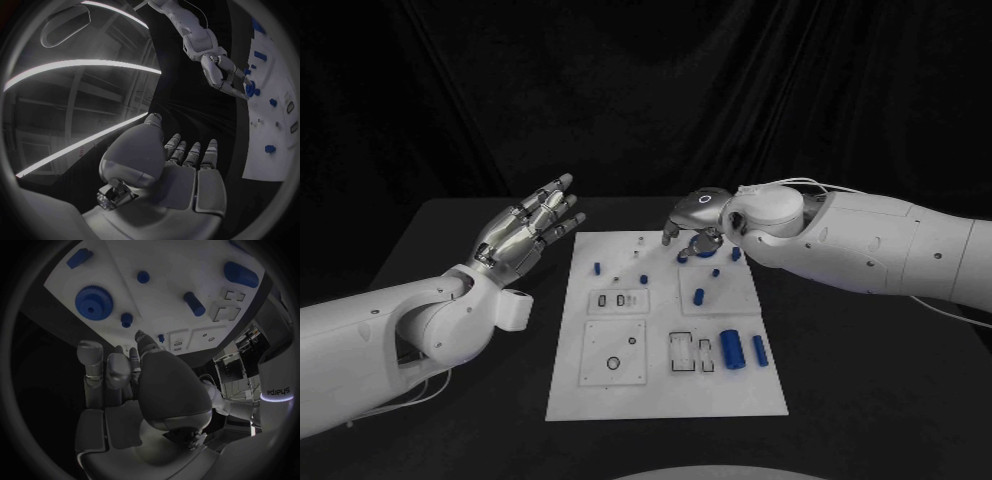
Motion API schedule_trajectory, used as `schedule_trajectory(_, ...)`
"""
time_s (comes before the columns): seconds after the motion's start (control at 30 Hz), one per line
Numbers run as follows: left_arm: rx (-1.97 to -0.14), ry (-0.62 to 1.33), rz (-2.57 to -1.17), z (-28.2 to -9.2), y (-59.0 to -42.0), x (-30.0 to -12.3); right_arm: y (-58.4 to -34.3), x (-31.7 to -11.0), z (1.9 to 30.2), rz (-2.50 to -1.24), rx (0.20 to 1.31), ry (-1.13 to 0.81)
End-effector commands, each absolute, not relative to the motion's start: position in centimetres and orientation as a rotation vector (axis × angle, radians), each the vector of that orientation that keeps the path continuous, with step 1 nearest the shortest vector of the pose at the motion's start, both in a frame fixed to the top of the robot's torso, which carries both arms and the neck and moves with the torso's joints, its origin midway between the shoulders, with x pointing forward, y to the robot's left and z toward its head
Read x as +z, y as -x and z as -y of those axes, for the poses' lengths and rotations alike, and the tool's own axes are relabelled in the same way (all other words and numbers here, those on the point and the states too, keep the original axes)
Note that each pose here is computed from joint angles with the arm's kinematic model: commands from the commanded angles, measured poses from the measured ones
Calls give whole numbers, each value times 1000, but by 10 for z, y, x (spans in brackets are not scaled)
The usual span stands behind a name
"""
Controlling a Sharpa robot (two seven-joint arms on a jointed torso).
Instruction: Assemble the parts on the task board
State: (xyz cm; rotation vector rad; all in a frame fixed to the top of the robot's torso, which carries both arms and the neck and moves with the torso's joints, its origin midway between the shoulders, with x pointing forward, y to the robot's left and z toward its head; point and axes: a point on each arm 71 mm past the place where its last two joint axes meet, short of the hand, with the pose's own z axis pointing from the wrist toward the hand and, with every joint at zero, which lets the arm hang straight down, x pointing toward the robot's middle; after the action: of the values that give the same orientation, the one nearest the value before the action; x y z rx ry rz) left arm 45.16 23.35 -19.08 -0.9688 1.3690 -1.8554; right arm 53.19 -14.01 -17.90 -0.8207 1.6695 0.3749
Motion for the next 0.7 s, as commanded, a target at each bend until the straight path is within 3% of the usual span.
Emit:
schedule_trajectory(0.03, -1960, 881, -1211, -234, -451, -179, -534, -184, 145, -1689, 320, 821)
schedule_trajectory(0.7, -1968, 889, -1240, -231, -452, -180, -540, -194, 150, -1659, 322, 803)
